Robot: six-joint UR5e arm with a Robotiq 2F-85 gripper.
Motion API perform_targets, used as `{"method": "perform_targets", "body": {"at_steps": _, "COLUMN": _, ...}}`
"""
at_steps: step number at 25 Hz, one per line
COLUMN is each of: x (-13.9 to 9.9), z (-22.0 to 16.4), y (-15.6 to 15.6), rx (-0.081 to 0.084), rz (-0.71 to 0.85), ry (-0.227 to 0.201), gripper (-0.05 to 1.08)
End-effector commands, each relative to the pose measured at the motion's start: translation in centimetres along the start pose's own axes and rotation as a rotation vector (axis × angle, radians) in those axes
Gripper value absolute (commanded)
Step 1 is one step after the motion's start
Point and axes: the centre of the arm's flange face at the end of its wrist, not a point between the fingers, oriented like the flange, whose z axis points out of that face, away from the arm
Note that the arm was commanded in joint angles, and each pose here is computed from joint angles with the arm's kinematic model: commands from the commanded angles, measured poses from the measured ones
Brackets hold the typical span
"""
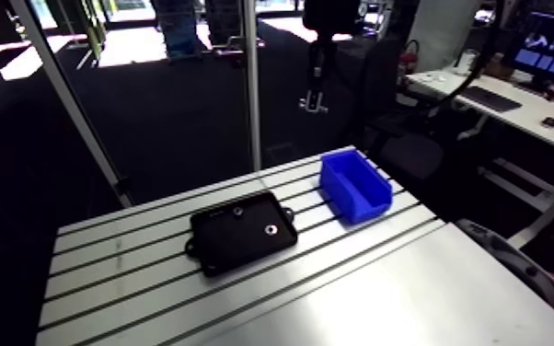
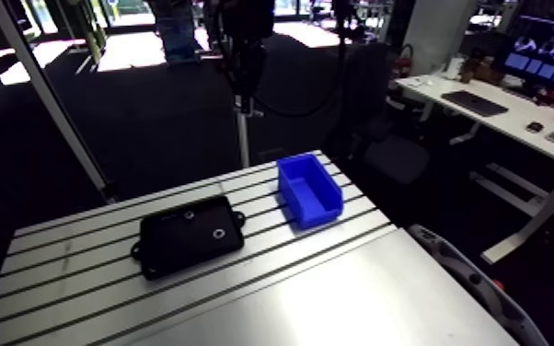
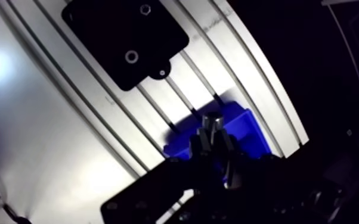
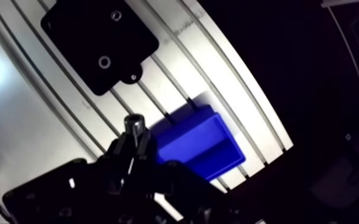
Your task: Pick up the M10 bolt from the tray and put it into the blue bin.
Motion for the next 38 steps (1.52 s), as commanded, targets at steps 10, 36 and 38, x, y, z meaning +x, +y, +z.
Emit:
{"method": "perform_targets", "body": {"at_steps": 10, "x": -11.4, "z": 5.5, "y": 5.6, "rx": 0.055, "rz": -0.608, "ry": -0.053, "gripper": 1.06}}
{"method": "perform_targets", "body": {"at_steps": 36, "x": -10.0, "z": 14.8, "y": 5.8, "rx": 0.084, "rz": -0.546, "ry": -0.099, "gripper": 1.06}}
{"method": "perform_targets", "body": {"at_steps": 38, "x": -9.3, "z": 15.0, "y": 5.7, "rx": 0.087, "rz": -0.553, "ry": -0.098, "gripper": 1.06}}
